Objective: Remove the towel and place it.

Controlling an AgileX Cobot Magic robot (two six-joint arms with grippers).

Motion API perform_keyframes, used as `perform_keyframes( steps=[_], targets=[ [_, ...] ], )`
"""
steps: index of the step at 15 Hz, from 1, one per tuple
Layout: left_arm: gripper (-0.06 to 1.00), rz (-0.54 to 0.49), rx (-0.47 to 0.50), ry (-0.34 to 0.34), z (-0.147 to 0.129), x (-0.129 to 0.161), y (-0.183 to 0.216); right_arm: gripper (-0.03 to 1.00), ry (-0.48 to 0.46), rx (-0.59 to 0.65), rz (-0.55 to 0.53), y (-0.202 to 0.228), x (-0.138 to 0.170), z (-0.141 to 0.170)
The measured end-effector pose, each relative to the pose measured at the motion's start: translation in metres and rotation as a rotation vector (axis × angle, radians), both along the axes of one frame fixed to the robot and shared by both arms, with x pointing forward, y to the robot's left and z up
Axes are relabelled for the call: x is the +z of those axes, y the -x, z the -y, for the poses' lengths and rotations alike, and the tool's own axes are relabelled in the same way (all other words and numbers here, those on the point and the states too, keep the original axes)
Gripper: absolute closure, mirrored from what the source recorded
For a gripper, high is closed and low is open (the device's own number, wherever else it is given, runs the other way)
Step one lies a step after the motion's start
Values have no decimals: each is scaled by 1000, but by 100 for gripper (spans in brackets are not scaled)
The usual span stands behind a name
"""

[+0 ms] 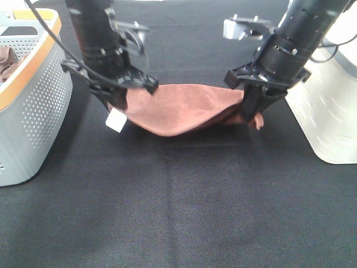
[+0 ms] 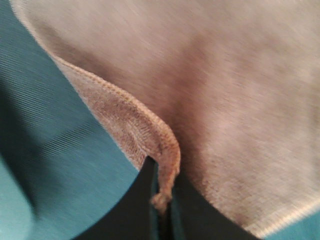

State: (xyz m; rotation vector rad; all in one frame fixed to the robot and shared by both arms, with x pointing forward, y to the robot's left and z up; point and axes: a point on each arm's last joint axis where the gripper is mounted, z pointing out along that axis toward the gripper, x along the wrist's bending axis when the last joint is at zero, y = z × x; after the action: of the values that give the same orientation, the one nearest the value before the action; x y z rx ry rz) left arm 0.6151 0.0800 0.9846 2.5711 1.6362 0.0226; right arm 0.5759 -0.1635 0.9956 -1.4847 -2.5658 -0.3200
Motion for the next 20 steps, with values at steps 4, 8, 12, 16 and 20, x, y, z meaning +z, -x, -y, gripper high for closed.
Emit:
perform_keyframes(
  steps=[4,8,12,16,20],
  targets=[
    [94,-58,-3,-29,-3,-16,9,96,9,9,-84,2,-12,-1],
    [83,-89,-14,-33,-4,-23,14,78,24,18,-175,3,-27,-2],
    [54,-153,-46,-48,-8,-38,24,47,23,28,-225,7,-26,-2],
    [30,-165,-71,-57,-10,-41,26,34,24,29,-229,8,-26,-2],
    [12,-124,-59,-40,-11,-23,28,33,18,30,-238,8,-25,-2]
  ],
)
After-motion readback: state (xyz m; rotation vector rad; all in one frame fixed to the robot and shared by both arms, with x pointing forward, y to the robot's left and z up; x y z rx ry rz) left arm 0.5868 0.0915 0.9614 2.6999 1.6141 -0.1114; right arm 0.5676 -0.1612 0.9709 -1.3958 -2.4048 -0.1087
